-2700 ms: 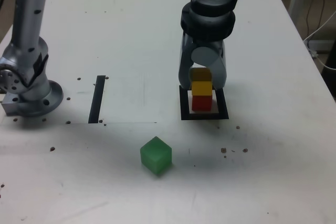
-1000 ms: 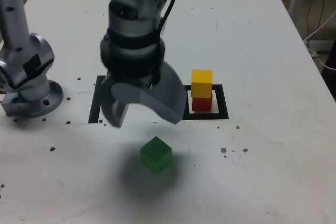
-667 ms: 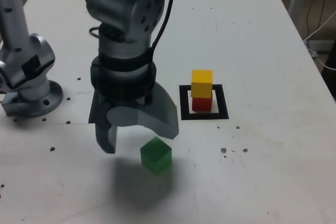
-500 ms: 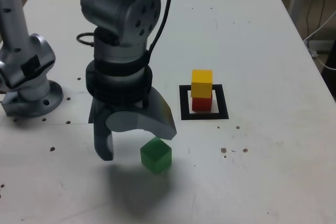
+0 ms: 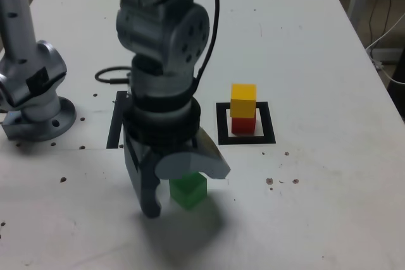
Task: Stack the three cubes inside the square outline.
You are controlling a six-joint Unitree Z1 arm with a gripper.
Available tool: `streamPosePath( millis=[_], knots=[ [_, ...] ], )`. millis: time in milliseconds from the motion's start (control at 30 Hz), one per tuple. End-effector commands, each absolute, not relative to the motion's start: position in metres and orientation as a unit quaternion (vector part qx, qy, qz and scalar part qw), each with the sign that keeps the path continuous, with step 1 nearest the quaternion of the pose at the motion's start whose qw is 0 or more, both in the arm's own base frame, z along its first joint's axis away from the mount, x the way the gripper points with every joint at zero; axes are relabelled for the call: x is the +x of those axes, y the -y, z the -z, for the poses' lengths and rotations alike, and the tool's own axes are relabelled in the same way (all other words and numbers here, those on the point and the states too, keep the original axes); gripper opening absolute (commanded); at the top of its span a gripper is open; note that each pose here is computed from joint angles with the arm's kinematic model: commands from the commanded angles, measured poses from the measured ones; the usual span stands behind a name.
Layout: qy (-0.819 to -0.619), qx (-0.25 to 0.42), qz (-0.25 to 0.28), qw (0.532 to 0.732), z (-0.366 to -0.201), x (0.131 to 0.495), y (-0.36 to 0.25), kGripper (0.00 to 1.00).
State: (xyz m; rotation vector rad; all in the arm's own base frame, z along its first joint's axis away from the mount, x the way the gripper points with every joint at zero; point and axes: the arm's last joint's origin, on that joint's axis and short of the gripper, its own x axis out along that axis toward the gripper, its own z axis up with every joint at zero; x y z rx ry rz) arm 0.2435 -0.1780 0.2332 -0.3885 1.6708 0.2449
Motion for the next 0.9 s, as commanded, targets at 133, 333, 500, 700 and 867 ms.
streamPosePath(
  millis=[133, 333, 500, 700, 867],
  knots=[
    [-0.733, -0.18, -0.135, 0.642, -0.217, 0.25, 0.178, 0.99],
    [-0.731, -0.183, -0.156, 0.639, -0.205, 0.261, 0.17, 0.94],
    [-0.727, -0.186, -0.163, 0.641, -0.202, 0.269, 0.165, 0.91],
    [-0.731, -0.187, -0.16, 0.637, -0.202, 0.272, 0.159, 0.87],
    [-0.74, -0.187, -0.156, 0.627, -0.204, 0.27, 0.158, 0.79]
  ],
)
